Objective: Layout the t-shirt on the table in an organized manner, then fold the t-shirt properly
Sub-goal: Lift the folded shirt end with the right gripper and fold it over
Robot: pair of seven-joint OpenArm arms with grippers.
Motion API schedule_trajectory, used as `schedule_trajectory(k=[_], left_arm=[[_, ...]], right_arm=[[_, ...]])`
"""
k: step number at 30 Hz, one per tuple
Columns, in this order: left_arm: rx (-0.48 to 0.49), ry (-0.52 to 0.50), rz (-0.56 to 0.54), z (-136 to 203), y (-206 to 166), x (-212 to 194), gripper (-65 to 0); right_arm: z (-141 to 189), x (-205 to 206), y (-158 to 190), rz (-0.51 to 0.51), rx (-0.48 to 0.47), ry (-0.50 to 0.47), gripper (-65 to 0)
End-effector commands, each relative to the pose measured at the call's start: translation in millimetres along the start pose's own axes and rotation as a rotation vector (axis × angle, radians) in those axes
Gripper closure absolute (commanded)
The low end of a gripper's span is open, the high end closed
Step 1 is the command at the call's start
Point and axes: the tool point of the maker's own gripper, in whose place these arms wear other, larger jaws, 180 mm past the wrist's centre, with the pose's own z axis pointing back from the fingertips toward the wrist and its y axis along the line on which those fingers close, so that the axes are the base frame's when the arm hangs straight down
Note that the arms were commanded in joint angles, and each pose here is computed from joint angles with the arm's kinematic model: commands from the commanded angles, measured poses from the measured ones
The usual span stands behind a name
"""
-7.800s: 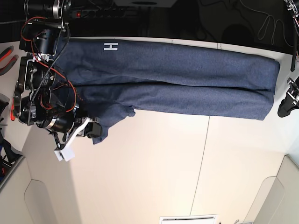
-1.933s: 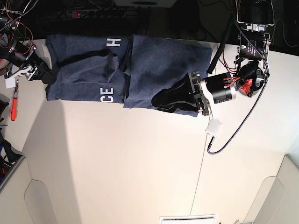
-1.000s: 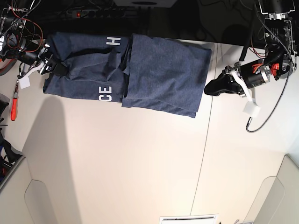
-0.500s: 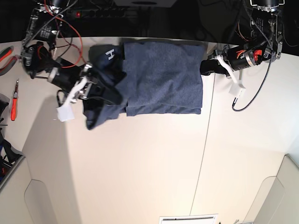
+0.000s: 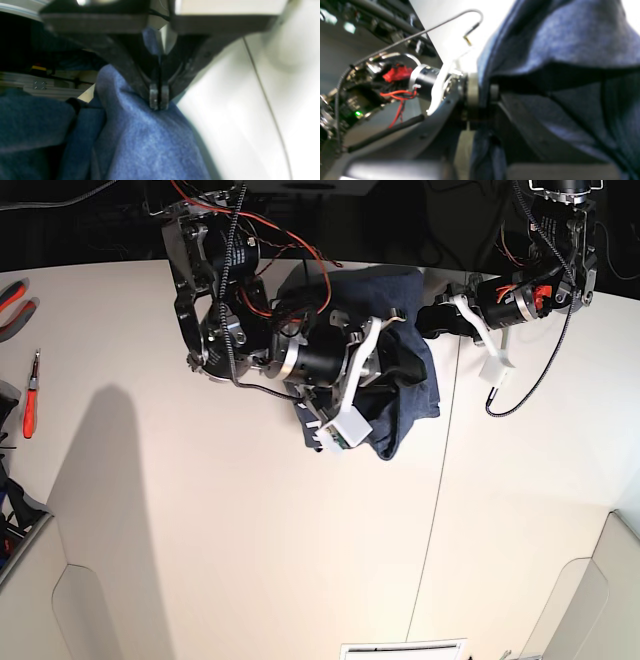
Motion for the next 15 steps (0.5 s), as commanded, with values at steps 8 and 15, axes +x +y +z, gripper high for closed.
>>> schedule_trajectory(k=[8, 15], left_arm=[[-0.041, -0.058, 0.0, 3, -8, 16, 0.0], [-0.075, -0.094, 0.02, 4, -14, 24, 0.0]], right_arm=[[-13, 13, 23, 0.11, 0.036, 0.007, -22.8], [-29, 7, 65, 0.176, 0.144, 0.02, -31.1]])
